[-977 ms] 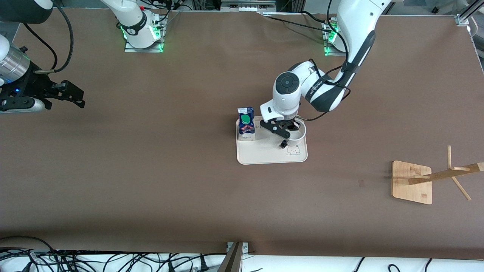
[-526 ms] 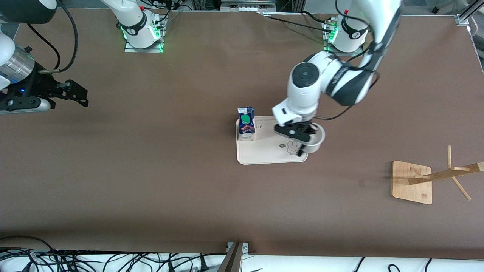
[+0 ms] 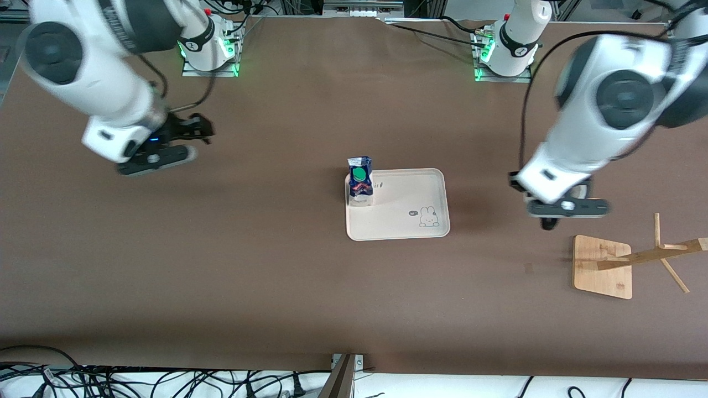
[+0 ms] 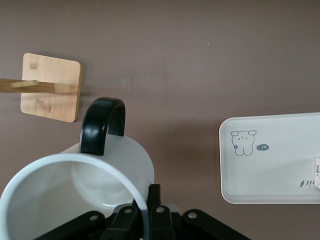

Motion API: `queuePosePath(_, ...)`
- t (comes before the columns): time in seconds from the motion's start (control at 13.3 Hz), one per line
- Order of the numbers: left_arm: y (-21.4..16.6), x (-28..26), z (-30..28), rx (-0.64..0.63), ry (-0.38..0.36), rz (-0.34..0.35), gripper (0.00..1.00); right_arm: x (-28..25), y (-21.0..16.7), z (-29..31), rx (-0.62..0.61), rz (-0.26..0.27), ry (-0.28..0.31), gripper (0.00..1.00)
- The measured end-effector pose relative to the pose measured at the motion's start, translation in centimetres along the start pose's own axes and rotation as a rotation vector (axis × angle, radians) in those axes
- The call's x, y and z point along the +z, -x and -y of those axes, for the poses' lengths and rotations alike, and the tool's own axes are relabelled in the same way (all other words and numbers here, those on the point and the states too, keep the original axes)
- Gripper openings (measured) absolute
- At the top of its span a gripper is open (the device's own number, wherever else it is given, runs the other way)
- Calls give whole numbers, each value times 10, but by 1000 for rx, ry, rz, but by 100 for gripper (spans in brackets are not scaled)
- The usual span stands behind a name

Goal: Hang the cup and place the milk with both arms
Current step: 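Carry the mug toward the wooden stand while the right gripper reaches the carton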

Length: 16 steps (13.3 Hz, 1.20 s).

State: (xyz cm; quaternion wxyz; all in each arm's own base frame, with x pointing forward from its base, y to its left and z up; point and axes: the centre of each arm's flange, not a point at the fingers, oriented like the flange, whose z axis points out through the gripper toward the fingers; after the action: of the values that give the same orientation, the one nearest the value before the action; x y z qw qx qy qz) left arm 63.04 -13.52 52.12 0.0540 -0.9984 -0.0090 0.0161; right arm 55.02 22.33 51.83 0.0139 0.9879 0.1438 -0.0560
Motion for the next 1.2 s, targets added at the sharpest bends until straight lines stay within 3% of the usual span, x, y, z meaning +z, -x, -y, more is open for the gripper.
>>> queuePosePath(0.3,-7,-11,59,26,47,36,5,31,-26,124,31,-20,-18,100)
queuePosePath(0.75,-2,-16,50,55,82,50,5,90,-54,259,173,-107,-107,100)
queuePosePath(1.2,-2,-12,73,76,79,80,5,118,-82,304,213,-148,-122,100)
